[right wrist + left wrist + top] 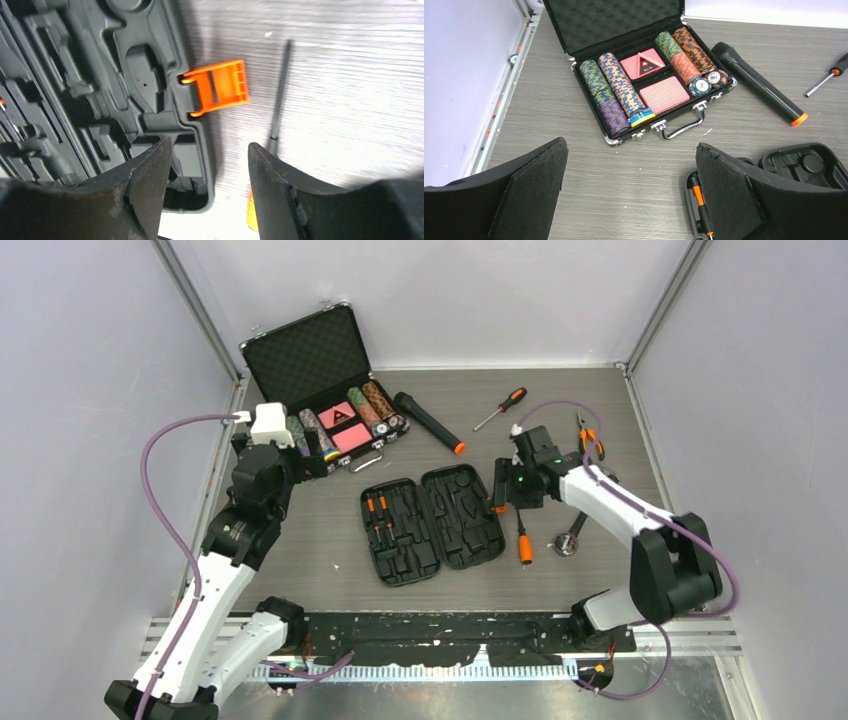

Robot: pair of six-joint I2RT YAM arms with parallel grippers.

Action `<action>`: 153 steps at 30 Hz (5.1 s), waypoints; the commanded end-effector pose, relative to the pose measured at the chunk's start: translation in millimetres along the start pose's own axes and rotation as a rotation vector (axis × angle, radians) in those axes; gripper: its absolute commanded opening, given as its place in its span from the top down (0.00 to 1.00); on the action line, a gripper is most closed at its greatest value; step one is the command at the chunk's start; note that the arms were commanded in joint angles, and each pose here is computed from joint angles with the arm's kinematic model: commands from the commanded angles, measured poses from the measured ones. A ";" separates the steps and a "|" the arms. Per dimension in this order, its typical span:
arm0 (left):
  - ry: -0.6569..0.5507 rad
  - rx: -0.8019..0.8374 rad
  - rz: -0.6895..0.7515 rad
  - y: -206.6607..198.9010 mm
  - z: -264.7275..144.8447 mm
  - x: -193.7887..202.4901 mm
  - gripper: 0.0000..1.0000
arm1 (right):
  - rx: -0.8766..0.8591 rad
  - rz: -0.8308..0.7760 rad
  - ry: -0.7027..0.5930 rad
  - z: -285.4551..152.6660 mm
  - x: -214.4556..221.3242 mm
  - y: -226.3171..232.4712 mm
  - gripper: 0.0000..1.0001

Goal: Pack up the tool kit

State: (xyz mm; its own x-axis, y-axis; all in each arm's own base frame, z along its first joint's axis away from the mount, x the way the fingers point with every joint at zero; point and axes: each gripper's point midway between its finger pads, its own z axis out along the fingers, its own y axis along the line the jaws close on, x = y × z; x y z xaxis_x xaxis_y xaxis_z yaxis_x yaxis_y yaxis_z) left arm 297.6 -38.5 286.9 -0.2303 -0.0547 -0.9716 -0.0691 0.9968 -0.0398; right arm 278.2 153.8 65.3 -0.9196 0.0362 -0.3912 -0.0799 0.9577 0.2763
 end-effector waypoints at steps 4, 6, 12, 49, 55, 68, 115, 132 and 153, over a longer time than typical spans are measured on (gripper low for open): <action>-0.074 -0.067 0.029 14.9 -8.0 -14.8 0.00 | 0.275 0.041 -0.105 -48.2 -9.8 -57.5 0.34; -0.078 -0.079 0.034 17.4 -9.5 -15.8 0.00 | 0.291 0.047 -0.050 -43.6 5.5 -62.8 0.34; -0.083 -0.079 0.053 15.3 -11.3 -16.1 0.00 | 0.241 0.078 0.053 -25.9 38.2 -60.1 0.36; 0.012 0.313 -0.081 -60.4 -24.4 -3.1 0.01 | -0.164 -0.083 -0.334 -95.4 -16.8 65.8 0.95; 0.085 0.644 -0.211 -118.6 -55.4 9.0 0.00 | -0.490 0.007 -0.507 -139.1 -48.2 139.5 0.95; 0.018 1.039 -0.191 -206.8 -109.1 1.5 0.00 | -0.968 0.115 -0.622 -199.3 -56.1 226.3 0.95; -0.142 1.160 1.070 -158.7 -123.6 50.0 1.00 | -0.696 -0.787 -0.535 -278.1 -36.0 211.2 0.03; -0.351 1.149 1.316 -181.9 -121.1 44.0 1.00 | -0.842 -0.858 0.003 -198.6 23.6 270.8 0.31; -0.413 1.051 1.355 -180.9 -104.6 53.3 0.99 | -0.815 -0.884 0.130 -157.4 35.7 273.5 0.94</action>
State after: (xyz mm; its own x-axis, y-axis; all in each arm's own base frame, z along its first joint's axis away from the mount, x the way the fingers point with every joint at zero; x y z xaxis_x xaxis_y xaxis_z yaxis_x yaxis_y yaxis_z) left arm 183.5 -221.0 239.7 0.6248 0.6453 -0.4395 0.6647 -0.1444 0.7330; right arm 168.1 364.0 252.9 -0.4808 -0.6209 -0.6192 -0.8649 0.2198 0.4512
